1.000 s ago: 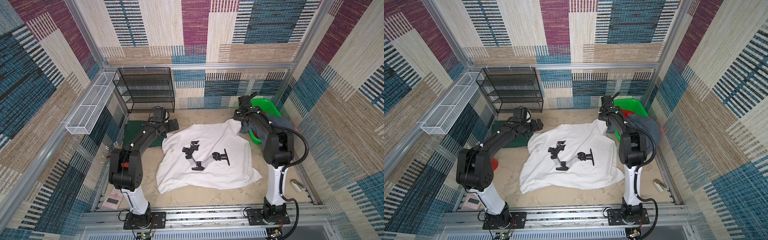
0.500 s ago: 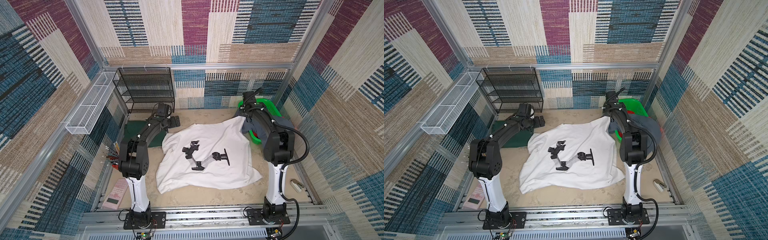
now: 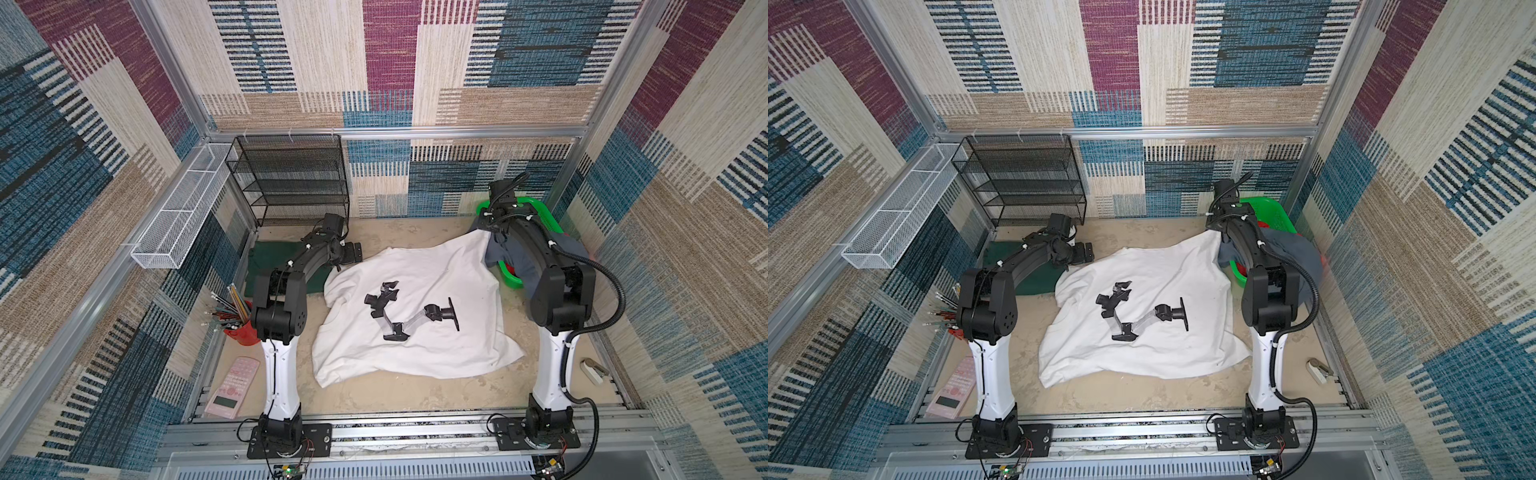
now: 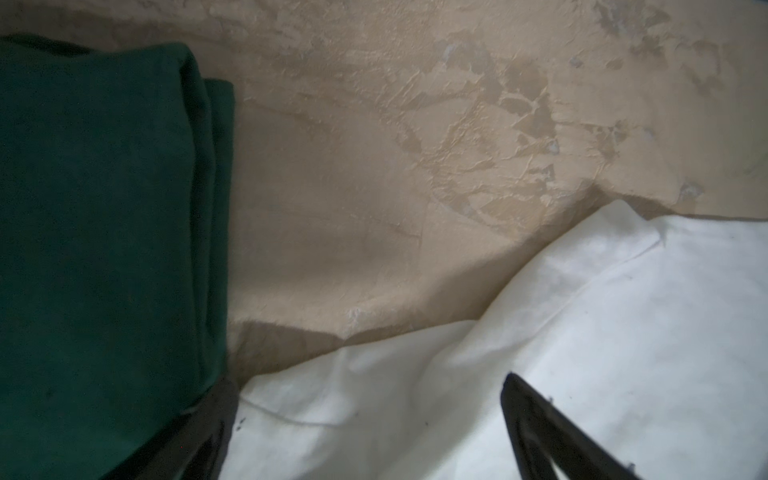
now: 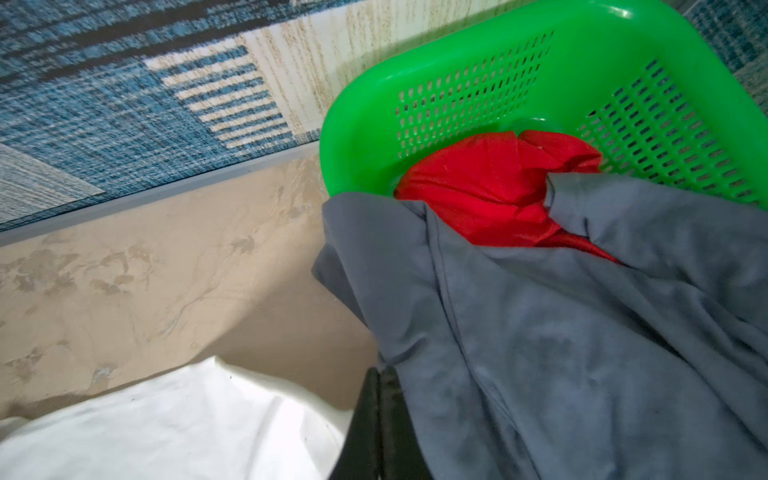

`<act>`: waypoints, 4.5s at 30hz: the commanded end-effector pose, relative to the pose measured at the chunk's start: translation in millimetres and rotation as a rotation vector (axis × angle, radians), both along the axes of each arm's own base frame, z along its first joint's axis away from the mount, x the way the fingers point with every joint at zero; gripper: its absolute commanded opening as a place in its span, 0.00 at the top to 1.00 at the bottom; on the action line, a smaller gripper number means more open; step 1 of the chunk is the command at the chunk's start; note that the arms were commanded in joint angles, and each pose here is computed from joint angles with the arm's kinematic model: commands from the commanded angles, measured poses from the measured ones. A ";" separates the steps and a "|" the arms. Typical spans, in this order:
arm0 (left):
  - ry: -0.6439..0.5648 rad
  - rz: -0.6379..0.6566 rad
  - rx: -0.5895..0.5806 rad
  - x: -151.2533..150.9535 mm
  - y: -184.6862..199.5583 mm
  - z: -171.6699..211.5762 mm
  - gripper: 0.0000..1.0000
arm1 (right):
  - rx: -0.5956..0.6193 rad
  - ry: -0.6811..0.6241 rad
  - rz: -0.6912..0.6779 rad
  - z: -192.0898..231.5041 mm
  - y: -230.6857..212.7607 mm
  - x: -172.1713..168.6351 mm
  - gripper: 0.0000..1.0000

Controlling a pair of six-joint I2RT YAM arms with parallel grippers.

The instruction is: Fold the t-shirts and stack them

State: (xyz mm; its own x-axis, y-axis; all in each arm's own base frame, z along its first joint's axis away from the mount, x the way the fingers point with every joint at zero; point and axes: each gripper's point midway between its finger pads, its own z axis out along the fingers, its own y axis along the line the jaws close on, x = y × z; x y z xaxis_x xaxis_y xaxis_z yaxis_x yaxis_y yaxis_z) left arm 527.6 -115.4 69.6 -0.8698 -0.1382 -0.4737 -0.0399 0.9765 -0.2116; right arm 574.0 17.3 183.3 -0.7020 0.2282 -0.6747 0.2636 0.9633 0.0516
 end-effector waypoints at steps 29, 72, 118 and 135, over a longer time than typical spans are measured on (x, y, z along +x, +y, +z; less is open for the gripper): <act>0.003 -0.020 0.077 4.0 2.8 21.6 0.81 | 0.123 -0.055 0.120 20.2 29.5 13.8 1.00; 0.086 -0.017 0.028 -9.2 -13.5 -29.6 0.77 | 0.211 -0.110 0.188 28.8 43.8 -30.5 1.00; -0.163 0.113 0.100 -109.7 10.6 51.0 0.66 | 0.106 -0.049 0.045 -29.6 4.9 -110.7 1.00; -0.094 0.082 0.127 -22.3 6.1 44.0 0.32 | 0.128 -0.037 -0.024 -47.3 -3.7 -123.9 1.00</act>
